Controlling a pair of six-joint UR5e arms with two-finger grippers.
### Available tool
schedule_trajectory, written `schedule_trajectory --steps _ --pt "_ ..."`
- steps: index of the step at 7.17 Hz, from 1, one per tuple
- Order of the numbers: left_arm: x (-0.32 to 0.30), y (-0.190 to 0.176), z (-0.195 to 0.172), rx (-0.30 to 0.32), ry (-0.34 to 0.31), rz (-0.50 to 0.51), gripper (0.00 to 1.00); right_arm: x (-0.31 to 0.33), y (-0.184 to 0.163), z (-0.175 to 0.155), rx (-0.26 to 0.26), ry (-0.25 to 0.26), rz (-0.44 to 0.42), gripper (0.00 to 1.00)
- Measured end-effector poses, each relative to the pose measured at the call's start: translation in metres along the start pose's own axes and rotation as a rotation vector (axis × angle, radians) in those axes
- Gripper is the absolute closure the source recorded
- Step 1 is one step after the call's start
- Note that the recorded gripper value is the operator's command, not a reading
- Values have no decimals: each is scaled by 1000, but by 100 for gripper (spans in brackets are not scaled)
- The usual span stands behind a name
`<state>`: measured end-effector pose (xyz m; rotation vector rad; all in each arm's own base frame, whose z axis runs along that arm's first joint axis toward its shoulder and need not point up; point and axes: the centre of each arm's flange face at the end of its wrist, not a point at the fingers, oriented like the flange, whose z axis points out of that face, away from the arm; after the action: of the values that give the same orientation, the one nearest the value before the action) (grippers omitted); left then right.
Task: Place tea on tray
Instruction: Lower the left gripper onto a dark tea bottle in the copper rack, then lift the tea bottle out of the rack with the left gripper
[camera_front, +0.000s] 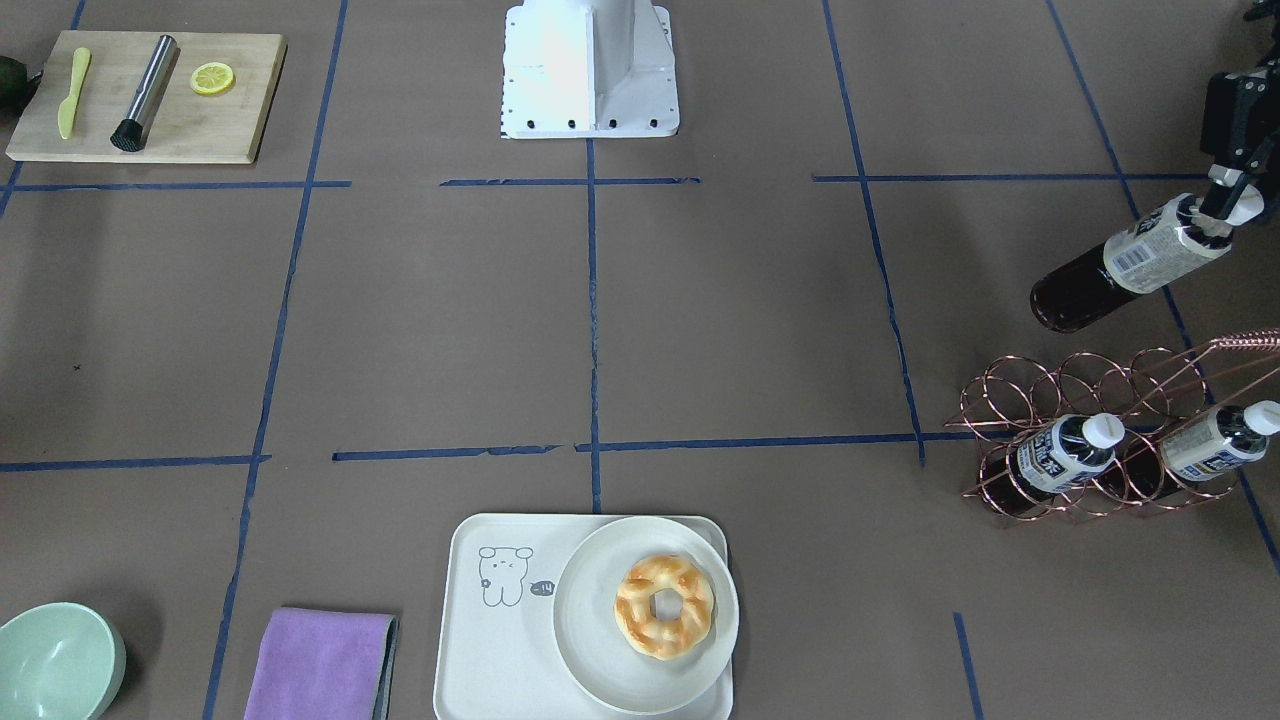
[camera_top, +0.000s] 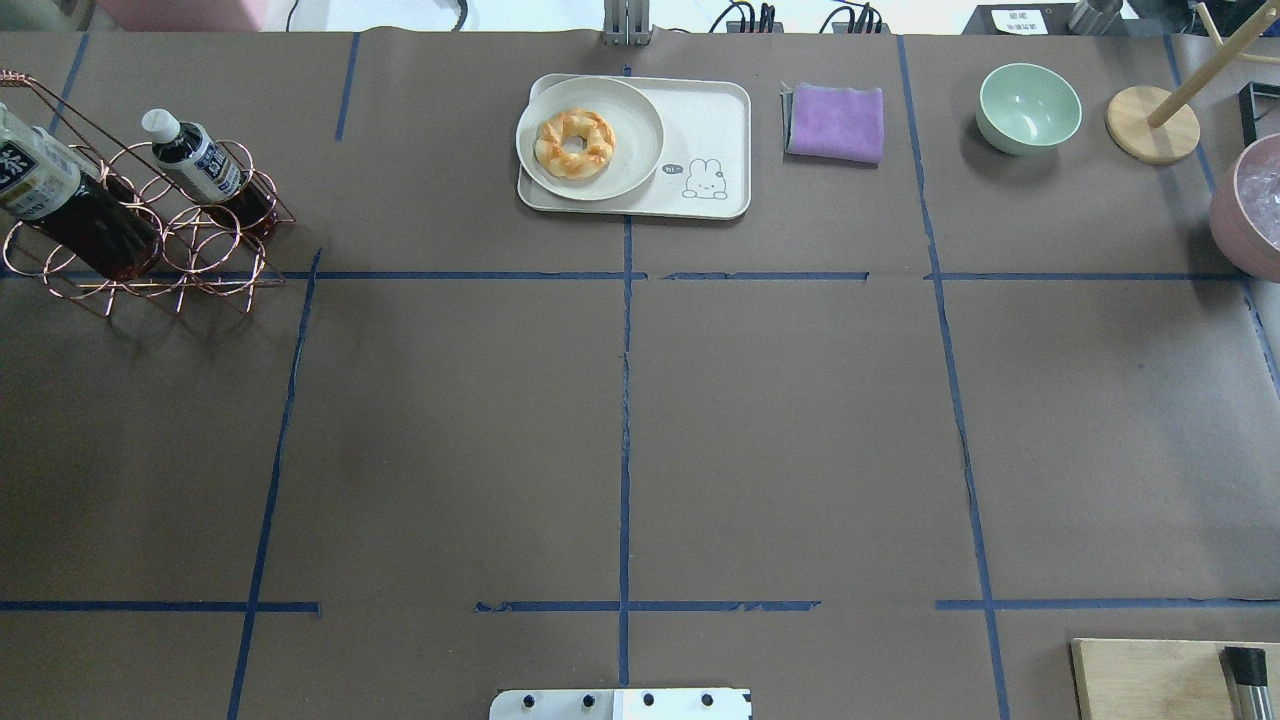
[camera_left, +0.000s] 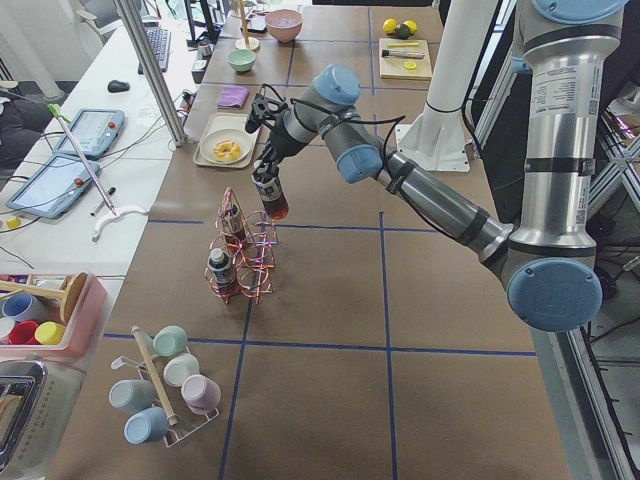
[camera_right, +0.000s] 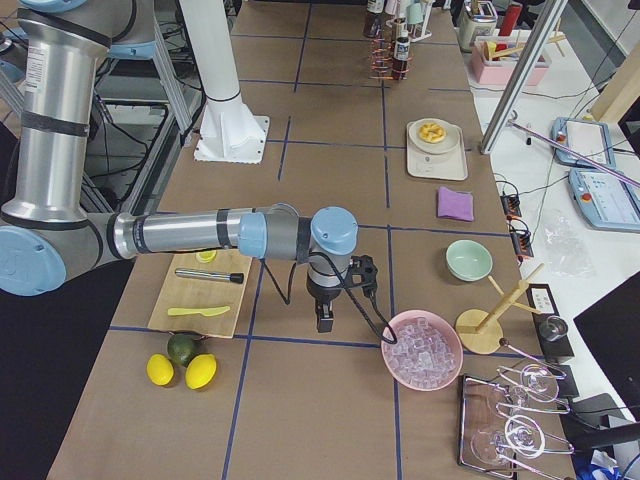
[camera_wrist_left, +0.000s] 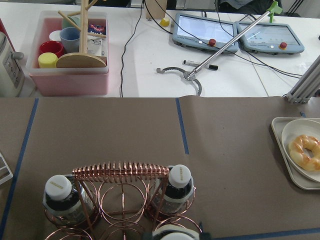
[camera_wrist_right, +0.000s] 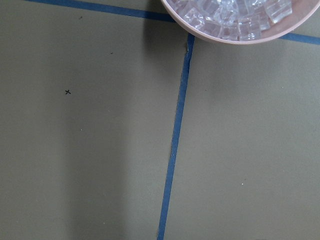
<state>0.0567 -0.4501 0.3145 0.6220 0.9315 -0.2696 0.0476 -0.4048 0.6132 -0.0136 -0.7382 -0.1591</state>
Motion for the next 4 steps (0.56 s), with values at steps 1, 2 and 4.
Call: schedule_trajectory --steps 1,2,4 --pt "29 6 14 9 -6 -25 100 0 0 0 1 0 0 0" --pt "63 15 34 13 -20 -40 100 0 -1 -1 1 0 -1 0" --pt "150 34 68 20 -64 -66 100 -1 -1 -1 2 0 -1 0"
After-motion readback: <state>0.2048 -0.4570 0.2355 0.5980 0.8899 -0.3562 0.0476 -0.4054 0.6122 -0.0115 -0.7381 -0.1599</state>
